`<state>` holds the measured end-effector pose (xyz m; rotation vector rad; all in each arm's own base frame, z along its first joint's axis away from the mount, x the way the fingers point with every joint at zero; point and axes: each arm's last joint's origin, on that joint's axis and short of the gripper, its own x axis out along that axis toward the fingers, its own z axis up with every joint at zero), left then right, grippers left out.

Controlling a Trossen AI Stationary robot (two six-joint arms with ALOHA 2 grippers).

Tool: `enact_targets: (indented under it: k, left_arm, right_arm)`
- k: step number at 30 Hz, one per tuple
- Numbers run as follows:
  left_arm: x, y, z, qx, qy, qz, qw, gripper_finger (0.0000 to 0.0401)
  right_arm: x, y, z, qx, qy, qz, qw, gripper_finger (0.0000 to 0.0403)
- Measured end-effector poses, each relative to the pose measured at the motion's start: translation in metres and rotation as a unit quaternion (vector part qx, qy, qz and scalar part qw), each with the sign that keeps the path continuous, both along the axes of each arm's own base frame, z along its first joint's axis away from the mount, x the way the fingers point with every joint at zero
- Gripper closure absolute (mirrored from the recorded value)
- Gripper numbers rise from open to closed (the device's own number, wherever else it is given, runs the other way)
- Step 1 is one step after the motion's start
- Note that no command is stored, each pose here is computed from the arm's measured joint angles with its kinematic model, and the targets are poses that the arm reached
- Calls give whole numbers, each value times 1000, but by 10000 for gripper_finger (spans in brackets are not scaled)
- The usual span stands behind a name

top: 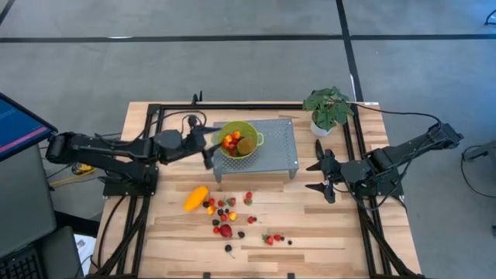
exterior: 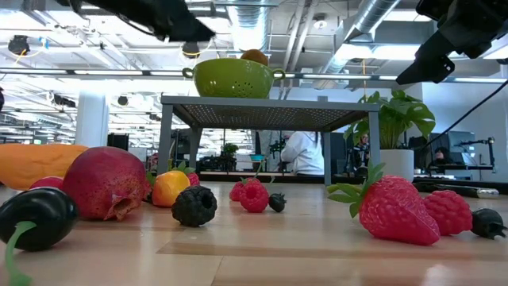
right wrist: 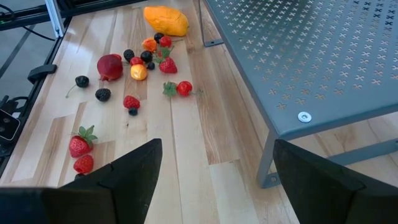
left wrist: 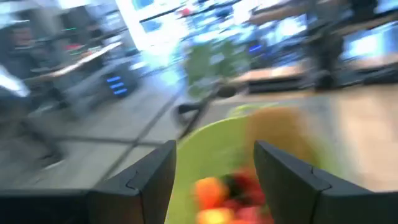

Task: Pick & Place Fruit
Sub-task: Put the peach into the green strainer bowl on the shelf

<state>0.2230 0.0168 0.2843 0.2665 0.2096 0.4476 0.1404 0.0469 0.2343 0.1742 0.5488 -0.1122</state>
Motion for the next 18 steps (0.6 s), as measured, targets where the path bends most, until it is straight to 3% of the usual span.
enact_targets:
  k: [5,10,18]
  left_arm:
    - [-5,-25,7,-63,-36,-125,989,191]
    - [-4,-60,-1,-78,2,-245,966,191]
    - [-1,-114,-38,-84,111,-303,943,191]
  right_arm:
    - [0,0,0,0,0,0,1000,101]
    - [0,0,0,0,0,0,1000,101]
    - [0,0,0,0,0,0,1000,101]
